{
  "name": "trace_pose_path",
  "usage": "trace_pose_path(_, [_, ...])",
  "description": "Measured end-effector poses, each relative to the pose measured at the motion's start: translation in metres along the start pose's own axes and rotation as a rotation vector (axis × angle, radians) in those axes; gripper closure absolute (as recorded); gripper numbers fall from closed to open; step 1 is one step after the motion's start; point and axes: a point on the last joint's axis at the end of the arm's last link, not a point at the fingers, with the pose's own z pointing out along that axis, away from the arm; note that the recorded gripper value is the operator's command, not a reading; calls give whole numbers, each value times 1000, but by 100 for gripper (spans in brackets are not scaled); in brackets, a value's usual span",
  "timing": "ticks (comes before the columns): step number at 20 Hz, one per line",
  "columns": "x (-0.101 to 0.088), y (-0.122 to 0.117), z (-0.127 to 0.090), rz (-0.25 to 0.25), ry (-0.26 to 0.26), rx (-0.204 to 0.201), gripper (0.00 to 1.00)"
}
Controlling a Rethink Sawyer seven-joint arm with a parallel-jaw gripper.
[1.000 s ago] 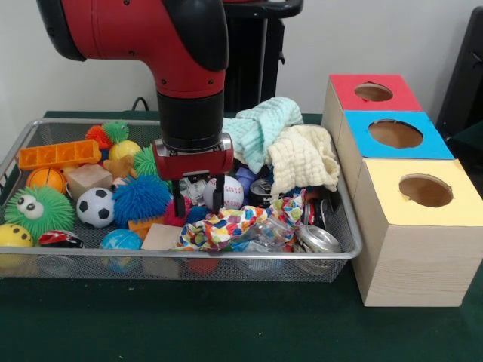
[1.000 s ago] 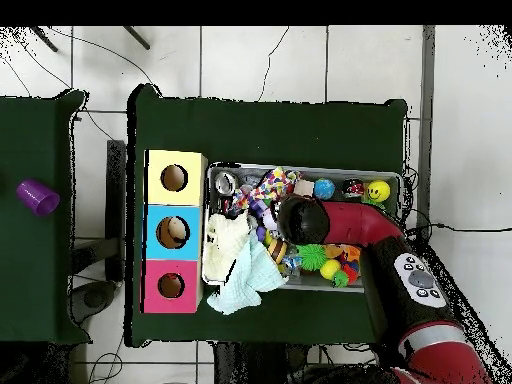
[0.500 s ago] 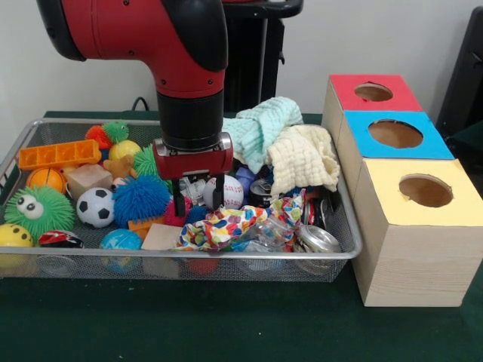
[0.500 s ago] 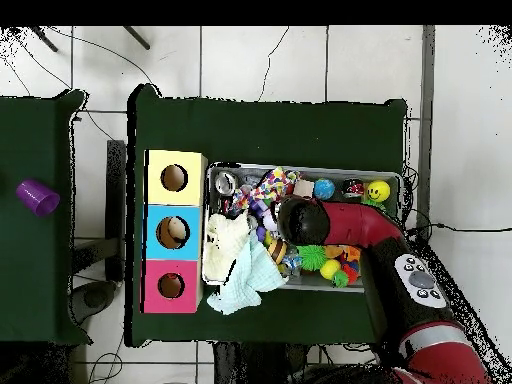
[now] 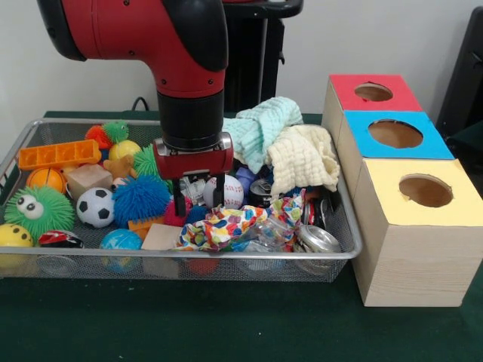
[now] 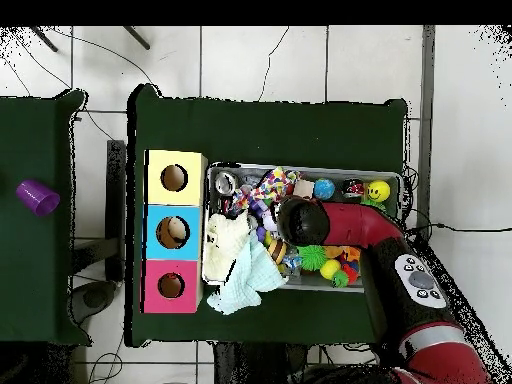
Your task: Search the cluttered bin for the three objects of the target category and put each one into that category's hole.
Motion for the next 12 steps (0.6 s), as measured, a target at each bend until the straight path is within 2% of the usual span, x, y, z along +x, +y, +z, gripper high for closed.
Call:
trace_pose_path(6, [1, -1, 0, 2, 0, 0, 0])
trace_pose_path(12, [6, -13, -4, 20, 0, 3, 0])
